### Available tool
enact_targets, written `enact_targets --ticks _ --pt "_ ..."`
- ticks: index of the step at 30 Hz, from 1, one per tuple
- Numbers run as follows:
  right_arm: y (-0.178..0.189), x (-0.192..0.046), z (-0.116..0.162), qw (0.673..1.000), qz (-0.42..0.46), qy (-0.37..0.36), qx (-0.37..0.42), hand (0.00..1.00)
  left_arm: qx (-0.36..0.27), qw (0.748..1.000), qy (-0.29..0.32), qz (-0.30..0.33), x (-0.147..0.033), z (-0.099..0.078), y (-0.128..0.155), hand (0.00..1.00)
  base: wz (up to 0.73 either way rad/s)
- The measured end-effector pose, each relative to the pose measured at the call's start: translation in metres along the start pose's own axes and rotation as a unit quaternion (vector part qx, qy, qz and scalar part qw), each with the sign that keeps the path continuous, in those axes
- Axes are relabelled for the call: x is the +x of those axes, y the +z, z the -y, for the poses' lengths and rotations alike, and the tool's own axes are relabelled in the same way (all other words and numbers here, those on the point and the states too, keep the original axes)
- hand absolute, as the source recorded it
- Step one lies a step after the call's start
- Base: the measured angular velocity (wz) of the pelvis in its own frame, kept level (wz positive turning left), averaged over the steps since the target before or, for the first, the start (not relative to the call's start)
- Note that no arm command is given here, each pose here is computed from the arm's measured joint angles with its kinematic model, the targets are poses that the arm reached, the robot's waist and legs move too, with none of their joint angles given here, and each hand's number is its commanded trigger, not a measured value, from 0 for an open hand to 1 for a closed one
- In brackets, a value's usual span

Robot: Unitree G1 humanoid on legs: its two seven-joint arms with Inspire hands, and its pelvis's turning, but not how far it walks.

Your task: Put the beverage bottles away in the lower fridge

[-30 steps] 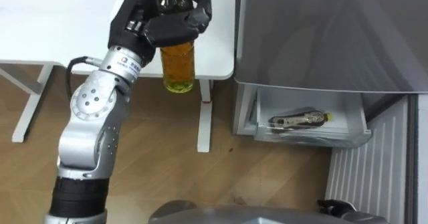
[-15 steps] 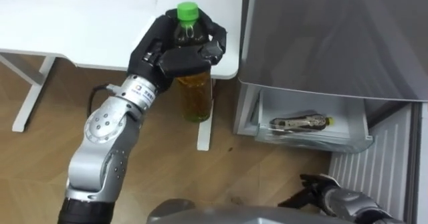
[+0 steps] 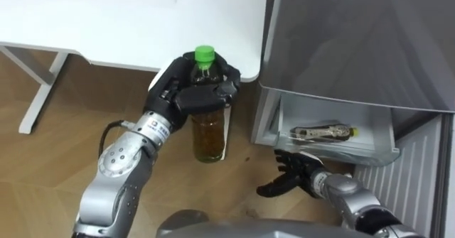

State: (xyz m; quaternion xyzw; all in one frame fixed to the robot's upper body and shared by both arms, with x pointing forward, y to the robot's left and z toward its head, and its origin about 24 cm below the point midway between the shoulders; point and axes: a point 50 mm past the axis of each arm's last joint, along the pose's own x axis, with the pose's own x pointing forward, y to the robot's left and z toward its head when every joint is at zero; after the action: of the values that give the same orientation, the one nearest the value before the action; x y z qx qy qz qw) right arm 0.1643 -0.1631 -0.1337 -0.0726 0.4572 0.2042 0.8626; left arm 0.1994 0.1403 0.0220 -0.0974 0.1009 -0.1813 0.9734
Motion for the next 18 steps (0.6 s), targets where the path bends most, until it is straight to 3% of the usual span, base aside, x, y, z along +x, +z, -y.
enact_targets --ticks 18 --pt "0.062 -0.012 -0.036 0.978 0.154 0.127 -0.063 0.0 0.034 0.999 -0.009 0.03 0.003 0.005 0.007 1.0 -0.02"
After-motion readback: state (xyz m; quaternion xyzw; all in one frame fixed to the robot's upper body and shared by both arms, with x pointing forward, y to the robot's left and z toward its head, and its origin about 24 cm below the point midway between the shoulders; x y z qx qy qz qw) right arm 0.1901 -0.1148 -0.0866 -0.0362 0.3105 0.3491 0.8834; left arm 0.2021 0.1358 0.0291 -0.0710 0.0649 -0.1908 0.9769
